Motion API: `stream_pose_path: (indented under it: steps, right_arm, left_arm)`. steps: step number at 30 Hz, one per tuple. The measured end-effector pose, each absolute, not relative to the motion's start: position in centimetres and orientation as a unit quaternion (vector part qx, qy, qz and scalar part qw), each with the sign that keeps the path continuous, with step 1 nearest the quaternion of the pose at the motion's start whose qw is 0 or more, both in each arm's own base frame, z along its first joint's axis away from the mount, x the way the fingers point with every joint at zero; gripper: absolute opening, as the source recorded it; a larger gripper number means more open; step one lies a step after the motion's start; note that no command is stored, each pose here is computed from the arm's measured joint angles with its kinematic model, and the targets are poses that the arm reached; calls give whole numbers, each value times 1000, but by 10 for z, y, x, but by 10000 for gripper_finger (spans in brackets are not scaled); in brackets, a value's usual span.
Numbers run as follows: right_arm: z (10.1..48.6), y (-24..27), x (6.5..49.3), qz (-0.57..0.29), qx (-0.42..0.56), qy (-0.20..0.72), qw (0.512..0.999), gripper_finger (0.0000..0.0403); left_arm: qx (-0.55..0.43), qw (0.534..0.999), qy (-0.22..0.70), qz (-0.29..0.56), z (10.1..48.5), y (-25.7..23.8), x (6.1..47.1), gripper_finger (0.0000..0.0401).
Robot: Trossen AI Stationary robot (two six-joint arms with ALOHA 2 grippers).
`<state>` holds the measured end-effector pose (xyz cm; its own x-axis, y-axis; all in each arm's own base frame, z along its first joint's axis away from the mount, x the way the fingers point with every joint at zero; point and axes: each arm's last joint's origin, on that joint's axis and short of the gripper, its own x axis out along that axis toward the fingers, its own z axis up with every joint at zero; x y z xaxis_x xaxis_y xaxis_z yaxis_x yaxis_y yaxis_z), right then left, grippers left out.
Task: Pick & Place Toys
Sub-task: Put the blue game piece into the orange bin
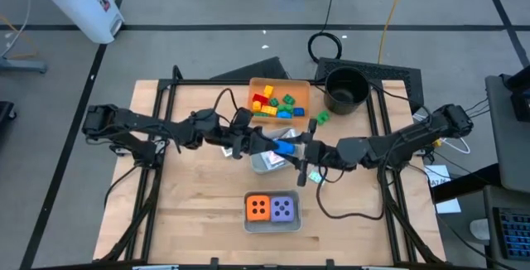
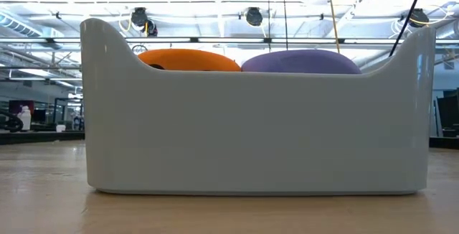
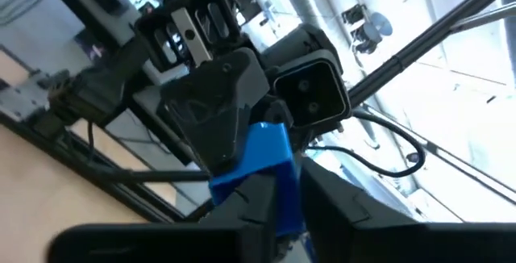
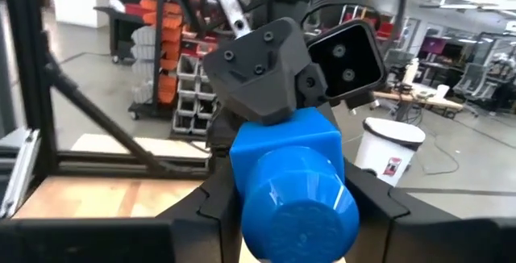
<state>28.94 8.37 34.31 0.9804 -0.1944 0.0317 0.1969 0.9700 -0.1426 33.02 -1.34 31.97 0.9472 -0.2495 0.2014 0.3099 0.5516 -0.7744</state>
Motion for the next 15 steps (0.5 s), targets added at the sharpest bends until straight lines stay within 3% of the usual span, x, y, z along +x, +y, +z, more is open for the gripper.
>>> stream_pose_path:
  steps: [8,15]
  right_arm:
    - [355,40,288,-163,-51,-26,985,138]
    - [367,-25,278,-220,-14,-44,974,138]
  left_arm:
    - [-397,904,-64,-144,323,27,328,165]
    - [-363,914,-97,-154,329,86,314,209]
